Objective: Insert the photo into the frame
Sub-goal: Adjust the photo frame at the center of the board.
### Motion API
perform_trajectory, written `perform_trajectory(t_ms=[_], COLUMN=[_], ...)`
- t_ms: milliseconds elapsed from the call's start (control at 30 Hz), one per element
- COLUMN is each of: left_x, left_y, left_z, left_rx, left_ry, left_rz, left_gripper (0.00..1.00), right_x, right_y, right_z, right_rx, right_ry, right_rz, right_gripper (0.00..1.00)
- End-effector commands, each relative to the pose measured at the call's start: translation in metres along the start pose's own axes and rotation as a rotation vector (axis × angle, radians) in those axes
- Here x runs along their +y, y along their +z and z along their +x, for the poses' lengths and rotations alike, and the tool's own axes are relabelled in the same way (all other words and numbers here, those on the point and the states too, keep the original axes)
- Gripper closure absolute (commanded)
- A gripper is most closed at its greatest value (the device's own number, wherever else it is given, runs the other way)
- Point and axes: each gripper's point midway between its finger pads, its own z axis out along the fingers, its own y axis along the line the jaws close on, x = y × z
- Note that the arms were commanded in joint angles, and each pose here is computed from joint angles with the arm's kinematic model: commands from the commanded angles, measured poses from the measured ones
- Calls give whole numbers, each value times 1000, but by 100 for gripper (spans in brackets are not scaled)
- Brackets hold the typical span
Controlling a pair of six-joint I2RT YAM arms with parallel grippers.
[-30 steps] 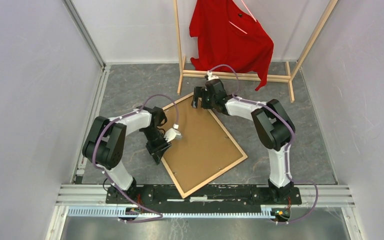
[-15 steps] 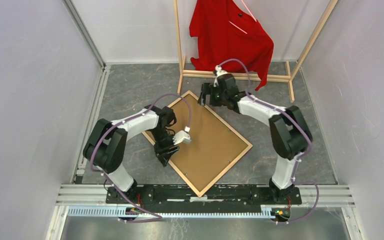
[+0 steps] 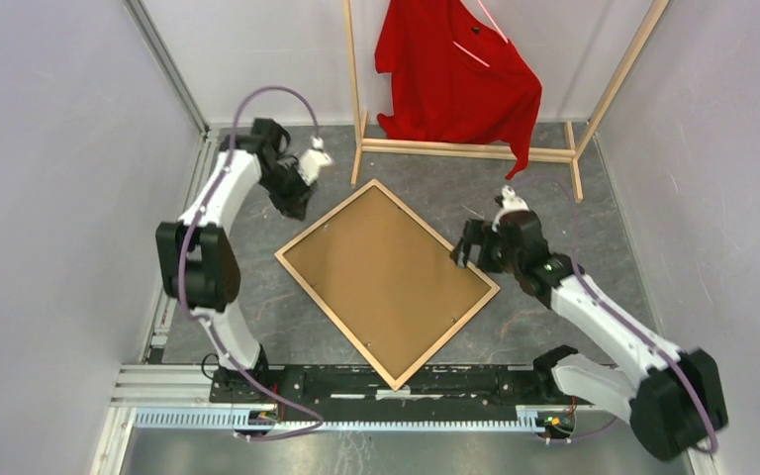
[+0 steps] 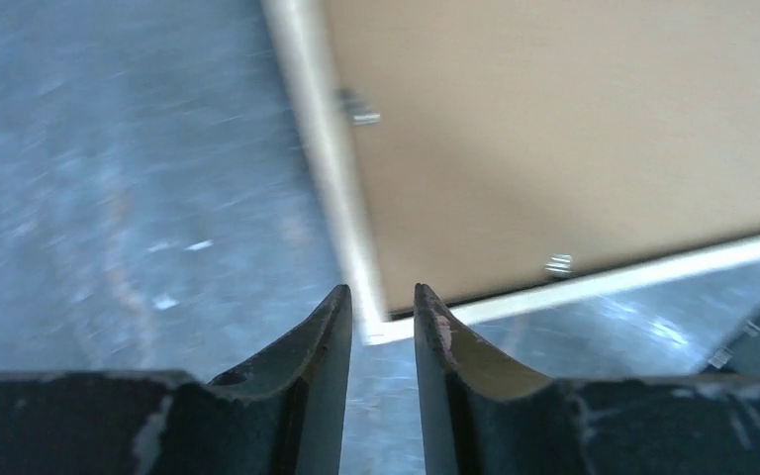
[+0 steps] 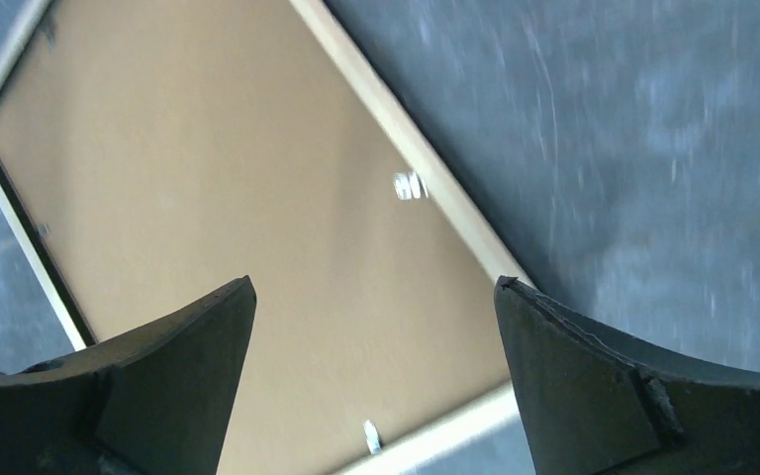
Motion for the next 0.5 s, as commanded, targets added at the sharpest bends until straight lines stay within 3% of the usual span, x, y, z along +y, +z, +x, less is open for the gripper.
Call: perform_trajectory(t_ms=[0,167,467], left_x=[94,130,64], left_y=[-11,15,65], left_z=[29,69,91], left_rx=[-42,-16,11], left_ry=[-231,-375,-377], left_rz=[-151,-184,6], left_gripper=[65,71,71], right_x=[-11,-7,-9], right_y=[-30,-46,-37], right_z=[67,119,128], right_rx=[137,208,239], right_ry=[106,231,236], right_rz=[-67,-193,-195], right_gripper=[2,2,2])
